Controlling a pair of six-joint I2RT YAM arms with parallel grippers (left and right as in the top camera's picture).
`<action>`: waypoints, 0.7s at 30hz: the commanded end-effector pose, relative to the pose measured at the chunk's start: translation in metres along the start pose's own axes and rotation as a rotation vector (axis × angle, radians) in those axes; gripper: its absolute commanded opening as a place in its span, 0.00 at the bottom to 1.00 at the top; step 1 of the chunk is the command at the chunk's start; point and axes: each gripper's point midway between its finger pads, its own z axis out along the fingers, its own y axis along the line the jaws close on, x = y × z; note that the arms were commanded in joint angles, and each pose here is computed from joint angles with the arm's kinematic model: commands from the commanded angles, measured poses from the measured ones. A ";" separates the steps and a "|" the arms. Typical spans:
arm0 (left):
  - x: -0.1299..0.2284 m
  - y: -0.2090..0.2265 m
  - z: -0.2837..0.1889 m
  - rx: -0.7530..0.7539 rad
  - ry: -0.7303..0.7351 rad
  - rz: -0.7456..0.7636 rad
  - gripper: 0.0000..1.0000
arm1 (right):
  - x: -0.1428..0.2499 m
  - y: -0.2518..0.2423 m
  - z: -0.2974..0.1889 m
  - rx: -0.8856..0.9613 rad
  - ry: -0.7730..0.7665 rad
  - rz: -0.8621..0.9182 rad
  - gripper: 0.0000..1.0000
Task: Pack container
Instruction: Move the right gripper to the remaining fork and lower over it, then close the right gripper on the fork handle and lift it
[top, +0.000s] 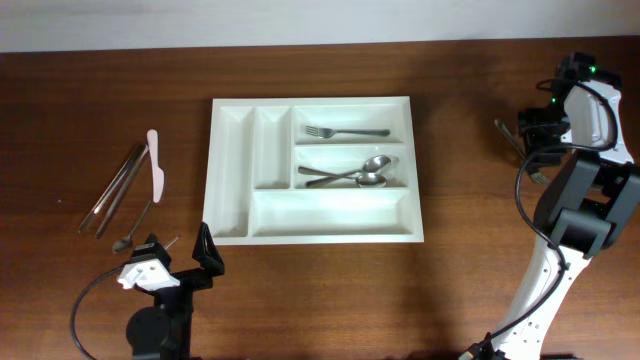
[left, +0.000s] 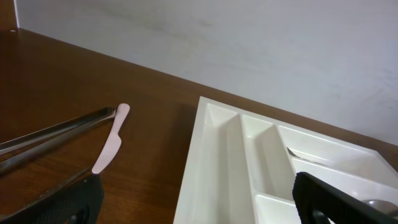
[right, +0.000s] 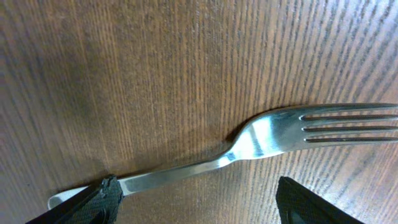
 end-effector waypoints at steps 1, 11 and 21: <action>0.002 0.000 0.000 0.008 0.002 0.018 0.99 | -0.009 -0.001 -0.015 -0.025 -0.024 0.023 0.81; 0.002 0.000 0.000 0.008 0.002 0.018 0.99 | -0.008 -0.011 0.004 0.034 -0.018 0.023 0.81; 0.002 0.000 0.000 0.008 0.002 0.018 0.99 | -0.003 -0.025 0.020 0.077 0.000 0.021 0.81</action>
